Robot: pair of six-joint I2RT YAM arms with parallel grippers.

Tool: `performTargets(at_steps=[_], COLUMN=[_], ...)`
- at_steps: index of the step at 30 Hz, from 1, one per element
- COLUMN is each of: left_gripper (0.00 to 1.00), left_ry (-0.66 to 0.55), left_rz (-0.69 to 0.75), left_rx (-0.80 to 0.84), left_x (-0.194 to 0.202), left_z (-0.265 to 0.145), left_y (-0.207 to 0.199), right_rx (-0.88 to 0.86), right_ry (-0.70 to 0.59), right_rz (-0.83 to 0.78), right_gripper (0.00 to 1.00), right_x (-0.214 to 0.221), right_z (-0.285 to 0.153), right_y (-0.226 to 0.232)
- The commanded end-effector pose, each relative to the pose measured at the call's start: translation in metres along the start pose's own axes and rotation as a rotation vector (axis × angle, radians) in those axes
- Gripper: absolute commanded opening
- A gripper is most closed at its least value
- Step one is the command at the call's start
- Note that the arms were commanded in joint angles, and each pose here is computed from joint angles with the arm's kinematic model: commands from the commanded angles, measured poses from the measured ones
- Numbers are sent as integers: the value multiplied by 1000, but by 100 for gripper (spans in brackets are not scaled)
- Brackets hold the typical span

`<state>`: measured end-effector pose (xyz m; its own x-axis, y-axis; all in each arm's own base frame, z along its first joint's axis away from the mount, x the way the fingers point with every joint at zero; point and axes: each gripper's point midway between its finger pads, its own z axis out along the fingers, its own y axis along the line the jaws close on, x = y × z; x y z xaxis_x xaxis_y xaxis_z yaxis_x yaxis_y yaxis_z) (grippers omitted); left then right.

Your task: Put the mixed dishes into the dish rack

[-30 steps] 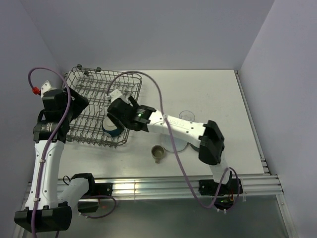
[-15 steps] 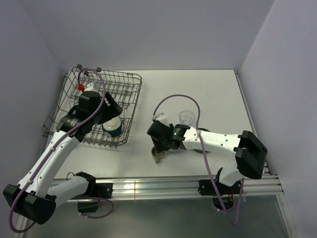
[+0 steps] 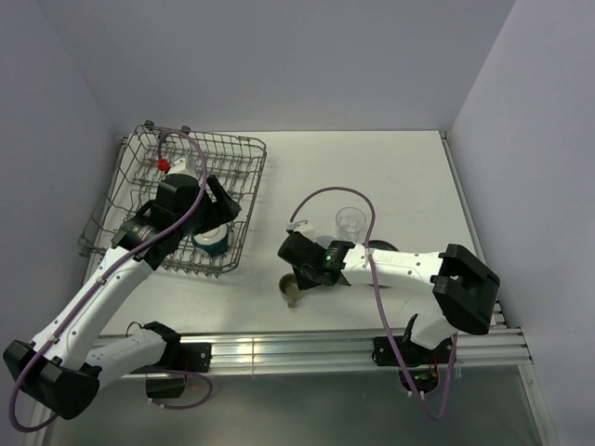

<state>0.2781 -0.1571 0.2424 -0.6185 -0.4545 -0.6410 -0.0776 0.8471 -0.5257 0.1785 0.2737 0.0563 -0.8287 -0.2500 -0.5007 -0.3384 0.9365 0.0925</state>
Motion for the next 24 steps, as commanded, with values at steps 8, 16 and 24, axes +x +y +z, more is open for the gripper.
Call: performTargets(at_steps=[8,16,24], left_gripper=[76,77,78], left_ry=[3,60,97], left_rz=[39,71,21], left_rx=[55,106,288], left_x=[-3,6,7], left_z=[-9,-9,-29], left_y=[-12,-22,-58], right_rx=[1,0,-148], right_ry=[-51,-41,-213], right_rz=[21,4,61], right_gripper=[24,0,0], right_x=[-18,-18,-66], right_z=[1,9,-38], right_y=[9,13,28])
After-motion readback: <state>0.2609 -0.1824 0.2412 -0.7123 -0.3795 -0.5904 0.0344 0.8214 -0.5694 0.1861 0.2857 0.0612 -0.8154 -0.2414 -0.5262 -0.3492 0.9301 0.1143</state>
